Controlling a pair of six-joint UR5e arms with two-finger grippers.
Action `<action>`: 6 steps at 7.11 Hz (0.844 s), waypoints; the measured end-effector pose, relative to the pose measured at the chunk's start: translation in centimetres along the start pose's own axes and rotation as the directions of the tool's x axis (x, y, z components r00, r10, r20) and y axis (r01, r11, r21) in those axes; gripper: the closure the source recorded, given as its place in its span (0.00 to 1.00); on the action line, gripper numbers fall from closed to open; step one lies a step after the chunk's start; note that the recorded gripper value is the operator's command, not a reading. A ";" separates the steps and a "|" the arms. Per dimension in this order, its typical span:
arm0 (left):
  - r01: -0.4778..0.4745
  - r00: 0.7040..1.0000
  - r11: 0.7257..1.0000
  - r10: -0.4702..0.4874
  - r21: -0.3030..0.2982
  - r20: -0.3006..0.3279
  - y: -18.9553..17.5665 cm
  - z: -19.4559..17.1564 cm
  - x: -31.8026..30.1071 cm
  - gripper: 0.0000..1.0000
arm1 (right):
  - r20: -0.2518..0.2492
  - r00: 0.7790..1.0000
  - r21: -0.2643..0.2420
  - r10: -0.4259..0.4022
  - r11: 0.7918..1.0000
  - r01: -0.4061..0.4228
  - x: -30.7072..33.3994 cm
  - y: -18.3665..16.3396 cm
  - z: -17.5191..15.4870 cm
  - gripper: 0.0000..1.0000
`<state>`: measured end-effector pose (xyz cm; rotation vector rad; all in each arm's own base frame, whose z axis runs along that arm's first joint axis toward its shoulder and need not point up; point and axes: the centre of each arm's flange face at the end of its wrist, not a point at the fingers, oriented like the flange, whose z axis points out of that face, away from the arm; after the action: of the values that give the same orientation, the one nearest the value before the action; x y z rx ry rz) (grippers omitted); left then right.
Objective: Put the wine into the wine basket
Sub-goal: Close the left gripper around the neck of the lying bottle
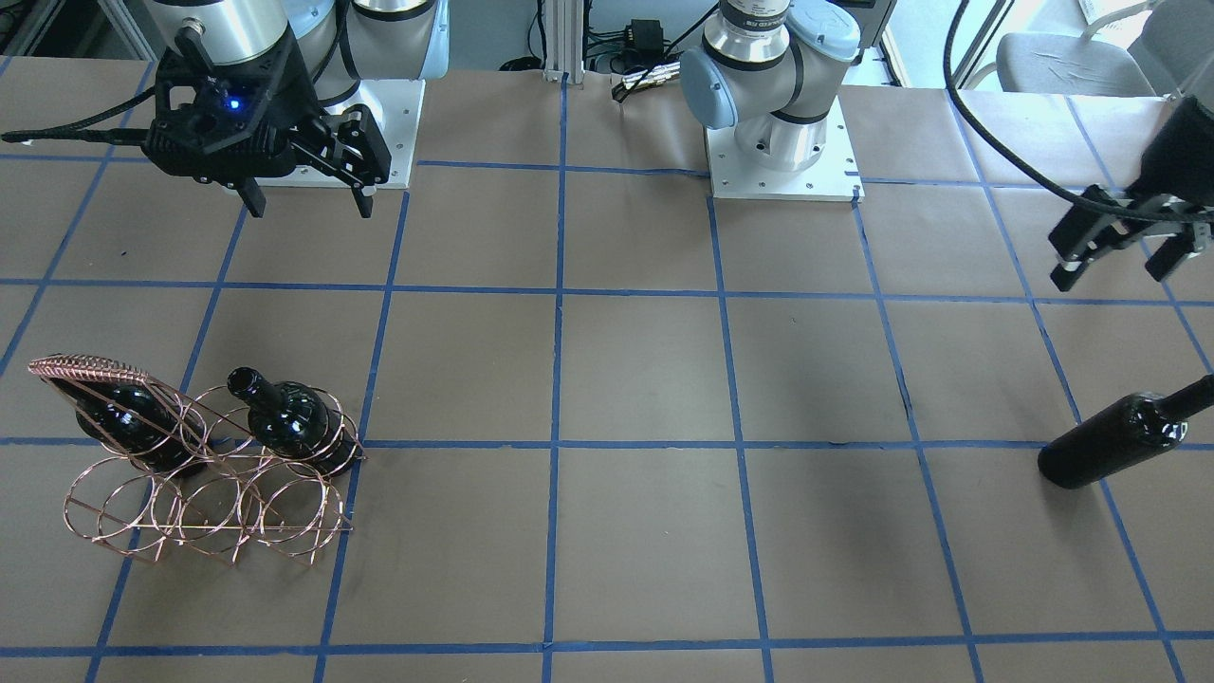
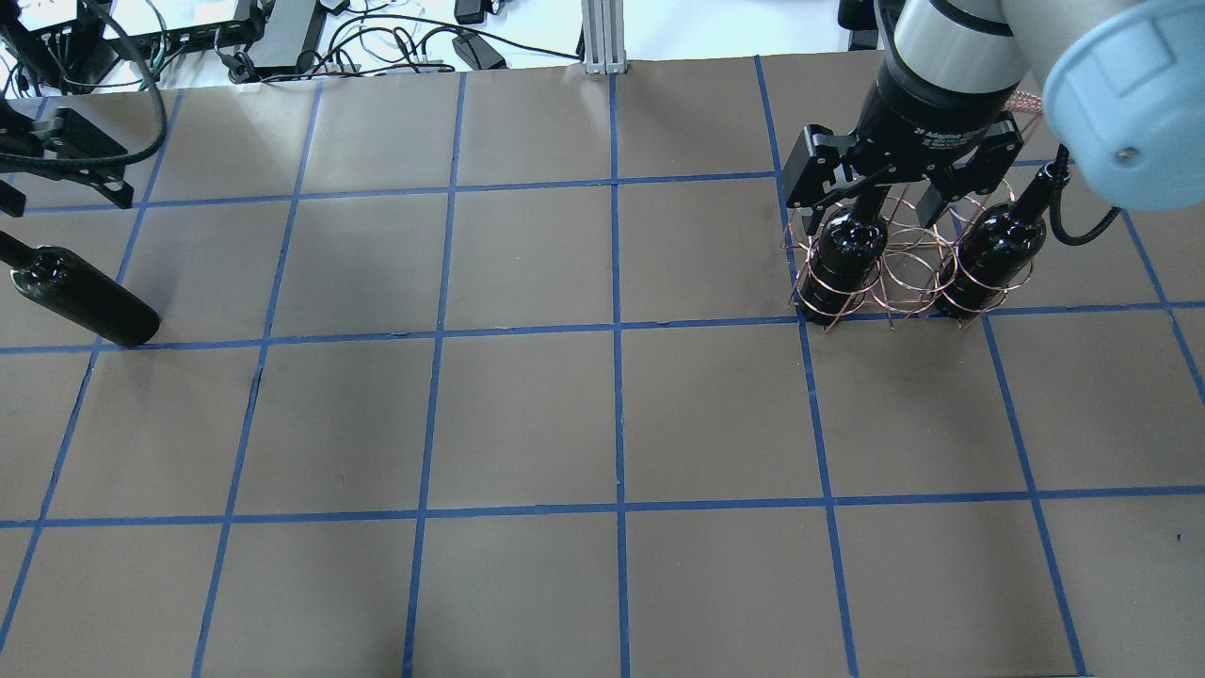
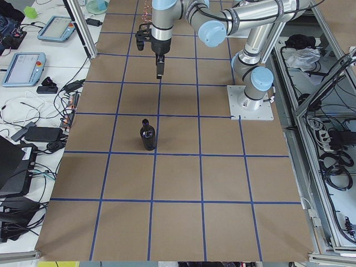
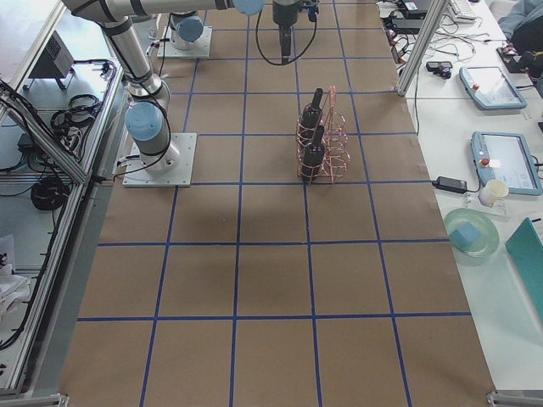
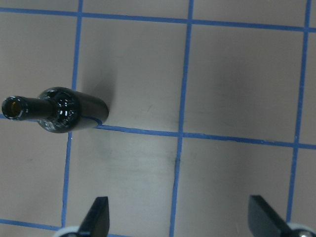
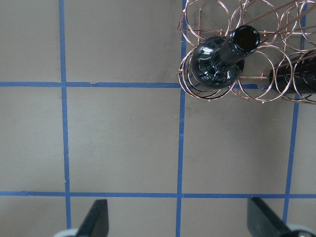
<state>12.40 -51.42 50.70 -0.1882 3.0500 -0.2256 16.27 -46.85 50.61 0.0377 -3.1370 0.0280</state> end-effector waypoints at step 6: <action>-0.034 0.999 0.999 0.033 -0.017 -0.038 -1.5 4.9 -10.5 0.00 | 0.001 1.000 -0.001 0.000 1.000 0.000 0.0 0.0 0.1 0.00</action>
<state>23.34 -52.27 46.80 -0.1355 3.0910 -0.2026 16.28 -46.84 50.54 0.0372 -3.1376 0.0265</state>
